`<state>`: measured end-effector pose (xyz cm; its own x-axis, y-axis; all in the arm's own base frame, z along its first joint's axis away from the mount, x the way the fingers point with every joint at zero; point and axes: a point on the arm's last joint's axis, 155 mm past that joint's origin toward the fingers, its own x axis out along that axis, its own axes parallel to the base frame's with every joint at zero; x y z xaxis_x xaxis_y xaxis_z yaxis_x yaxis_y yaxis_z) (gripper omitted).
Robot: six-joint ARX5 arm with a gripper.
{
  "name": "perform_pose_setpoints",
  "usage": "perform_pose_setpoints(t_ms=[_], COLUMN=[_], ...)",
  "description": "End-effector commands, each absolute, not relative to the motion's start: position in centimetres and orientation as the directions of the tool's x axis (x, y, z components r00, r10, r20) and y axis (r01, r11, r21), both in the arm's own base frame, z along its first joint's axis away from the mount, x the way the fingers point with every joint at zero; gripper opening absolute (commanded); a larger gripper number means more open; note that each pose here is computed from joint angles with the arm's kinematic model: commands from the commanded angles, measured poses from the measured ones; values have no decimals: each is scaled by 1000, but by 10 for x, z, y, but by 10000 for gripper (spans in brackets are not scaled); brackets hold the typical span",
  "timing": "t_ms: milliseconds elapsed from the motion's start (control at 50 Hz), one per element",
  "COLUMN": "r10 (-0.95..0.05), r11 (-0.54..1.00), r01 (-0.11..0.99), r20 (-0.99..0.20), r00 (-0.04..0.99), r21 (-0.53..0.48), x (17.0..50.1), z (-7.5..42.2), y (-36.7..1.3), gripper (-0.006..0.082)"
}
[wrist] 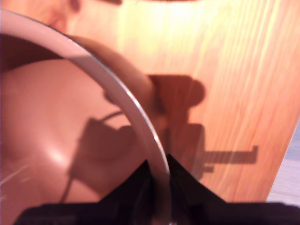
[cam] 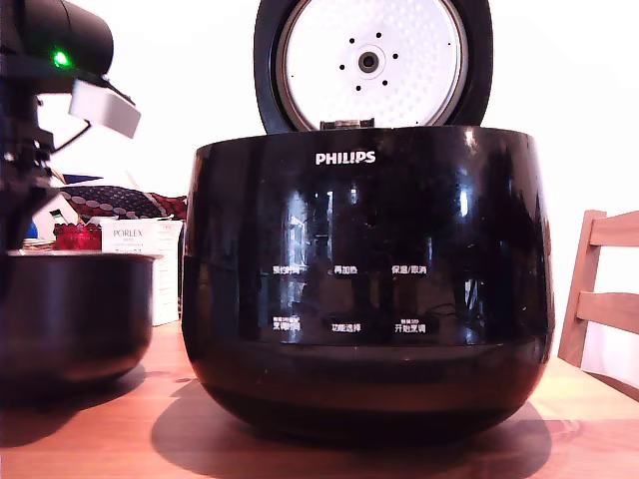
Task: Pick up the metallic pot next to the rice cooker
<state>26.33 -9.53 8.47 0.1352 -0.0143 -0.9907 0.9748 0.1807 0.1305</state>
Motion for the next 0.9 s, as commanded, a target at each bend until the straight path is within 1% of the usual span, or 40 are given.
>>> perform_pose_setpoints(t_ms=[0, 240, 380, 500, 740, 880], r10=[-28, -7, -32, -52, -17, -32], r11=[184, 155, 134, 83, 14, 6], r01=[969, 956, 948, 947, 935, 917], r20=[-985, -967, -955, -948, -934, -916], r00=[172, 255, 296, 314, 356, 399], r21=[164, 251, 289, 309, 355, 399], x=[262, 257, 253, 249, 241, 246], z=[97, 133, 155, 174, 207, 223], y=[-94, -89, -95, -104, -109, -114], gripper=[-24, -24, -24, -24, -24, -24])
